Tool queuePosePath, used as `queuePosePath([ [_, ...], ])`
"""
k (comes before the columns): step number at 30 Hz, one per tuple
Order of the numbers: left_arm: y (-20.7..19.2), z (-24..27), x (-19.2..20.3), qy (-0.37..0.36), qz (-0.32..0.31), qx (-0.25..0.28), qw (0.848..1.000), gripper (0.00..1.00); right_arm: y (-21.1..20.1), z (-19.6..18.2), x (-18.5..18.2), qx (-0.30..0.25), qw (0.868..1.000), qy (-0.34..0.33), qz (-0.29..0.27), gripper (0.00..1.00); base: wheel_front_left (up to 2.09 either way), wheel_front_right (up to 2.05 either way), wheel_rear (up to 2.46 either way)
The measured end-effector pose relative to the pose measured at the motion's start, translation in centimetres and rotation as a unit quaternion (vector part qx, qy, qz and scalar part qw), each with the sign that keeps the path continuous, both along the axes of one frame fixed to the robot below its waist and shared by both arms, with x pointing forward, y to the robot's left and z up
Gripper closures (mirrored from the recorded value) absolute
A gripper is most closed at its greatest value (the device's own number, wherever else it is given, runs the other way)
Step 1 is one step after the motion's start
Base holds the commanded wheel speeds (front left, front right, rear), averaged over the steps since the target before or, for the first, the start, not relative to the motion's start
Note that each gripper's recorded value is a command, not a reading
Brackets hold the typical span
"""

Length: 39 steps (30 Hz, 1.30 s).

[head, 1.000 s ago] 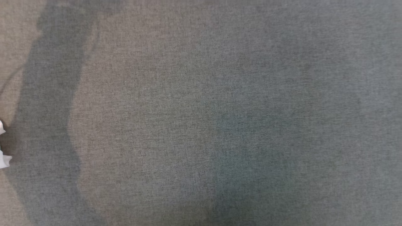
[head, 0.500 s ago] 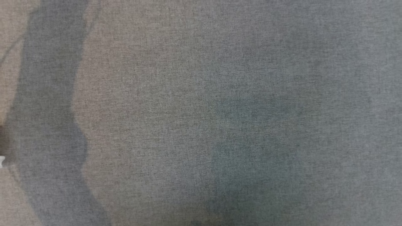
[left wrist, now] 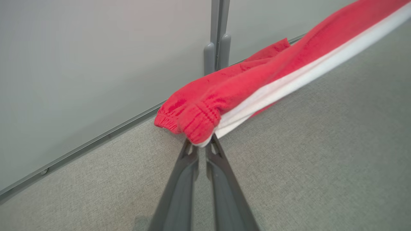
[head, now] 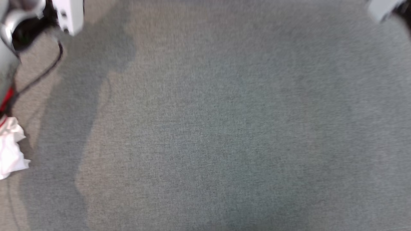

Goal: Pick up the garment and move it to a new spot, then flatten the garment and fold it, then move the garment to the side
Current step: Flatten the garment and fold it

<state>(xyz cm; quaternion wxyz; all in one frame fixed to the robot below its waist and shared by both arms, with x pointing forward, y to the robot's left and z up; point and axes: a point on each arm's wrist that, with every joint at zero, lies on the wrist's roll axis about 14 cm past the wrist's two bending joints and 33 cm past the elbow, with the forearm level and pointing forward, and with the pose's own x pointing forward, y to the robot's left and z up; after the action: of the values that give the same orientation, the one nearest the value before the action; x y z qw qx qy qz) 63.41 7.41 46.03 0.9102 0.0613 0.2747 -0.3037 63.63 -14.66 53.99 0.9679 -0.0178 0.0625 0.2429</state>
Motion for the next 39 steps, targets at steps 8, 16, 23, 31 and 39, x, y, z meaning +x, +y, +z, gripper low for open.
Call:
queuePosePath([
  [8,0.1,-0.6,-8.3,0.081,-0.030,0.010,0.996,1.00,-0.5,-1.6,-8.5,-0.005,0.996,0.085,0.022,1.00,0.00,0.00,0.00],
  [16,-0.5,0.3,-16.4,0.134,-0.073,0.026,0.988,1.00,-2.0,-1.5,-16.2,0.001,0.989,0.147,0.026,1.00,0.00,0.00,0.00],
  [23,-0.7,0.6,-23.6,0.179,-0.112,0.048,0.976,1.00,-3.1,-2.0,-22.2,0.014,0.980,0.198,0.029,1.00,0.00,0.00,0.00],
  [31,-0.2,0.1,-30.8,0.254,-0.139,0.047,0.956,1.00,-4.6,-3.6,-27.2,-0.003,0.962,0.270,0.039,1.00,0.00,0.00,0.00],
  [39,0.4,0.1,-31.5,0.286,-0.118,0.028,0.950,1.00,-4.1,-3.8,-27.1,-0.021,0.954,0.293,0.058,1.00,0.00,0.00,0.00],
])
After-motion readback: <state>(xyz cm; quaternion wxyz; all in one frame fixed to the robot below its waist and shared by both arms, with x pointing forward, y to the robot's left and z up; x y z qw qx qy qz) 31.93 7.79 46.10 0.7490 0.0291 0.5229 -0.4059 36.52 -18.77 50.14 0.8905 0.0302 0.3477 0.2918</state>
